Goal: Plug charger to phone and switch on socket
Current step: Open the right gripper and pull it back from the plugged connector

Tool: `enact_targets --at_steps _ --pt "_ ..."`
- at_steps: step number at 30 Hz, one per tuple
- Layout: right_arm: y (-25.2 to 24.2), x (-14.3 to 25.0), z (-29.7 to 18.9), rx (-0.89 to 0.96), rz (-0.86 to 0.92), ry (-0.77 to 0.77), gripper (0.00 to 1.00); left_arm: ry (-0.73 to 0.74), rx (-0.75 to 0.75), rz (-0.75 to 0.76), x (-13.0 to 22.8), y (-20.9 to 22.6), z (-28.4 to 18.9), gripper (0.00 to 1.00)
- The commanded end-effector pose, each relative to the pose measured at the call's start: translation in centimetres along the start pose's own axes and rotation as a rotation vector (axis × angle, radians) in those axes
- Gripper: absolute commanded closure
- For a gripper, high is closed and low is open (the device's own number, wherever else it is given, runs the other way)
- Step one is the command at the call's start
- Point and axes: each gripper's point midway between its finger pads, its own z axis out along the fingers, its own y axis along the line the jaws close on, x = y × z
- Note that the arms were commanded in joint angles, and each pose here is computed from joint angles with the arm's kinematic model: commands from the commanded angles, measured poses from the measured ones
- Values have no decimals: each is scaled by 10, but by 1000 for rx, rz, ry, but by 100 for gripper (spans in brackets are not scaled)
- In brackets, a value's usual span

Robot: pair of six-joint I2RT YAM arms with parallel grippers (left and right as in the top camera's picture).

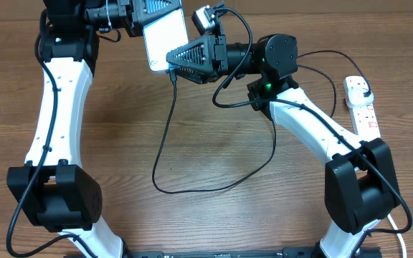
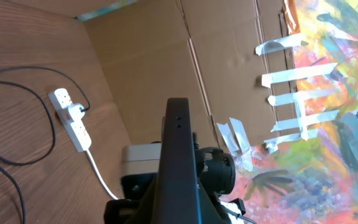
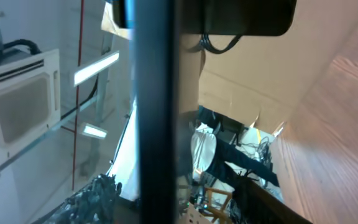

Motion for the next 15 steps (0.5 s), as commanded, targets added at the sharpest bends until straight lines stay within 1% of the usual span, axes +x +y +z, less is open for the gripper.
enact_targets --at_steps 1,5,9,11,12,14,15 --pt "17 -7 -5 -13 -46 -24 37 -6 2 55 -1 -13 -12 95" --pt "12 -23 -31 20 -50 -65 38 -31 -8 39 -6 -10 -23 96" --pt "-3 -46 -65 84 -28 -142 43 -48 -15 30 -8 -8 -25 96" --pt "-25 -56 -85 153 12 -184 43 -62 -20 29 -11 -7 -25 96" --pt "-48 -59 -99 218 62 -205 44 -73 -25 29 -13 -6 -25 96" --pt "-74 -56 -111 293 123 -223 45 -84 -29 29 -15 -6 -25 96" --pt "-97 -50 -120 364 165 -239 46 -89 -31 32 -15 -5 -24 96"
